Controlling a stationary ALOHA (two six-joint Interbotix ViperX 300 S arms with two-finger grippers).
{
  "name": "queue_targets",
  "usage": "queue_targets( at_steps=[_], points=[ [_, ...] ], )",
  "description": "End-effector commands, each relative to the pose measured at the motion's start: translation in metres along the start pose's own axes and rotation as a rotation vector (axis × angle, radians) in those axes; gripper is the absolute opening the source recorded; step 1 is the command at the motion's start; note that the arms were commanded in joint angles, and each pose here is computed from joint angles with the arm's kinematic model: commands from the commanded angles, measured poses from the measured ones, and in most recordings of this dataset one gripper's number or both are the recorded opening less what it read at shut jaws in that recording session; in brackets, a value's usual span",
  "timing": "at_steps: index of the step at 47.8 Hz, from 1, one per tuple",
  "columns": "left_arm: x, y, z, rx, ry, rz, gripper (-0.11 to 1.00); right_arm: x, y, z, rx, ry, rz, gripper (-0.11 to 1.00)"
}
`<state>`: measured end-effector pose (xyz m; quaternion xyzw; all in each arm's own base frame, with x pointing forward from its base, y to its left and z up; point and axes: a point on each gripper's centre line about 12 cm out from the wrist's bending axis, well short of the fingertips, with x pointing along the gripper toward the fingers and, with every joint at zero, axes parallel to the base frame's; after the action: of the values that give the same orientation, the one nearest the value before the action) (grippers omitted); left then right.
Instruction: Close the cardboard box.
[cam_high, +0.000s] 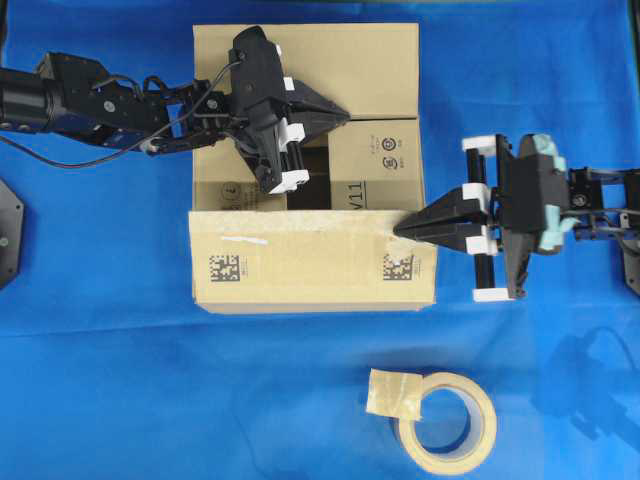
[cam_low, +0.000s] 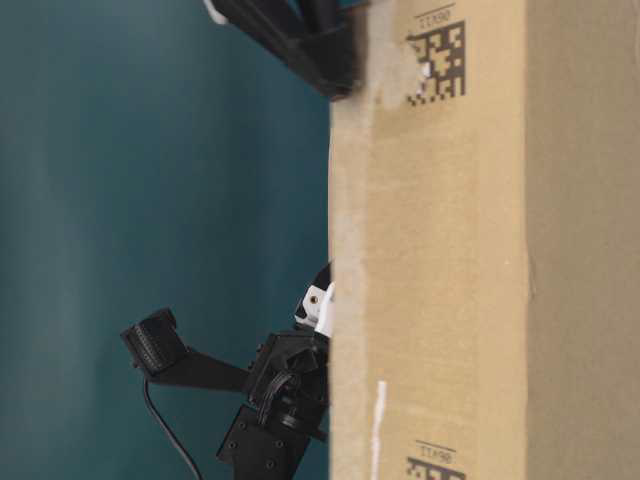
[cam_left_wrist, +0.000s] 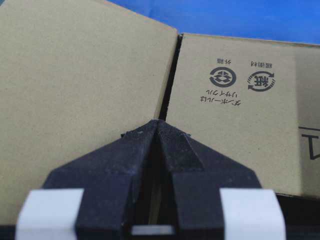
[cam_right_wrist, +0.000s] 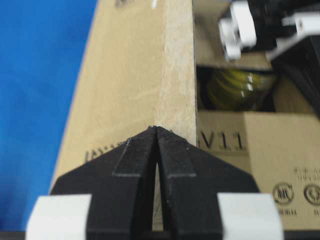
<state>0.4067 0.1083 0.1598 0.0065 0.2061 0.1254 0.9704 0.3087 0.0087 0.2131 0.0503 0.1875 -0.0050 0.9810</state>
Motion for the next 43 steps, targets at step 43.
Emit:
queue_targets(
  at_steps=[43],
  points=[
    [-0.012,-0.001,0.027,0.003,-0.054,-0.005,0.0,0.022,-0.005,-0.024,0.067,0.083,-0.034,0.0]
  ],
)
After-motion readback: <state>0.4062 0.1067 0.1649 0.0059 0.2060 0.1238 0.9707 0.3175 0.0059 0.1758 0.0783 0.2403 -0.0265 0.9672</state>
